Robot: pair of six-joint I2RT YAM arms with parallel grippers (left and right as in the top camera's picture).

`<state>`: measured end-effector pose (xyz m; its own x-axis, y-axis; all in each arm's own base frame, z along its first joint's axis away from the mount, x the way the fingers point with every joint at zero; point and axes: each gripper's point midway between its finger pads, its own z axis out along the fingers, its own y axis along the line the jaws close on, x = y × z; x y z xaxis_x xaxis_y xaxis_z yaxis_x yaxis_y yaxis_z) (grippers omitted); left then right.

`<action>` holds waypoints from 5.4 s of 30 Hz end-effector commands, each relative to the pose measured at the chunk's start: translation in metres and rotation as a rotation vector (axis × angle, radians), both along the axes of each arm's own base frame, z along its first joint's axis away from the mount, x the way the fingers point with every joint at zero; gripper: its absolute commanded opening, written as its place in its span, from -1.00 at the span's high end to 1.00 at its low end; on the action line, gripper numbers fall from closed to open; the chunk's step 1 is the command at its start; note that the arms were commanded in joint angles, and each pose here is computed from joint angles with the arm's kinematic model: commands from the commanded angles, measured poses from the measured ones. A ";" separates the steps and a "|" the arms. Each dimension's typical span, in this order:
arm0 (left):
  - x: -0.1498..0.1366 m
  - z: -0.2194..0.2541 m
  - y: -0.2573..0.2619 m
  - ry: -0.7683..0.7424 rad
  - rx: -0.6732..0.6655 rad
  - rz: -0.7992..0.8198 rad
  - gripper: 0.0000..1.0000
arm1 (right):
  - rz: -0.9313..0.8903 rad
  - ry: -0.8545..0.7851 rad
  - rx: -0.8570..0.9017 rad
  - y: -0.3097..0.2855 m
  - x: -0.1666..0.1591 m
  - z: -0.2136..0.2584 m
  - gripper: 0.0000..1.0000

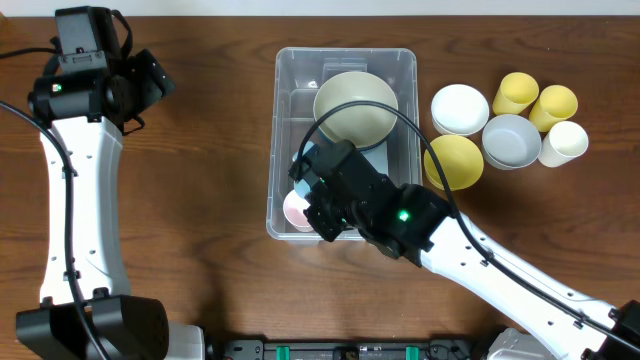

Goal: Pack container
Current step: 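Carry the light blue cup over the pink cup in the container, then lower the light blue cup onto the pink cup and release, then retract the right gripper back over the right-side cups, then grasp the white cup rim with the right gripper and lift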

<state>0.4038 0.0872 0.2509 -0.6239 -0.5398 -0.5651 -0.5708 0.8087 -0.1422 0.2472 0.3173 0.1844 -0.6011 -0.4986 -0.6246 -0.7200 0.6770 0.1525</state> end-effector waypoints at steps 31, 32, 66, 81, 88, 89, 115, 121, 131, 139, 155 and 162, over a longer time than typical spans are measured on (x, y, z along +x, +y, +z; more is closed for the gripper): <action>0.001 0.000 0.004 0.006 0.014 0.010 -0.96 | -0.039 0.119 0.027 0.031 -0.002 -0.019 0.92; 0.001 0.000 0.004 0.006 0.014 0.010 -0.96 | -0.039 0.121 0.023 0.030 -0.003 -0.020 0.92; 0.001 0.000 0.004 0.006 0.014 0.010 -0.96 | -0.387 -0.073 -0.124 -0.048 0.069 0.060 -0.01; 0.001 0.000 0.004 0.006 0.014 0.010 -0.96 | -1.216 0.115 -0.297 -0.354 0.117 0.070 -0.36; 0.001 0.000 0.004 0.006 0.014 0.010 -0.96 | -1.490 0.172 -0.269 -0.453 0.094 0.065 -0.55; 0.001 0.000 0.004 0.006 0.014 0.010 -0.96 | -1.522 0.176 -0.263 -0.464 0.091 0.064 -0.55; 0.001 0.000 0.004 0.006 0.014 0.010 -0.96 | -1.540 0.529 -0.178 -0.529 0.125 -0.086 -0.29; 0.001 0.000 0.004 0.006 0.014 0.010 -0.96 | -1.522 0.591 -0.173 -0.526 0.128 -0.112 -0.11; 0.001 0.000 0.004 0.006 0.014 0.010 -0.96 | -1.518 0.613 -0.175 -0.525 0.127 -0.126 0.03; 0.001 0.000 0.004 0.006 0.014 0.010 -0.96 | -1.515 0.626 -0.174 -0.522 0.122 -0.139 -0.01; 0.001 0.000 0.004 0.006 0.014 0.010 -0.96 | -1.497 0.681 -0.159 -0.511 0.112 -0.135 0.98; 0.001 0.000 0.004 0.006 0.014 0.010 -0.96 | -1.491 0.698 -0.165 -0.501 0.095 -0.107 0.98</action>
<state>0.4038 0.0872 0.2509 -0.6239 -0.5398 -0.5651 -0.5708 0.8087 -0.1422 0.3444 -0.1820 0.0530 -0.7068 0.7074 0.0038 0.7074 0.7068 -0.0082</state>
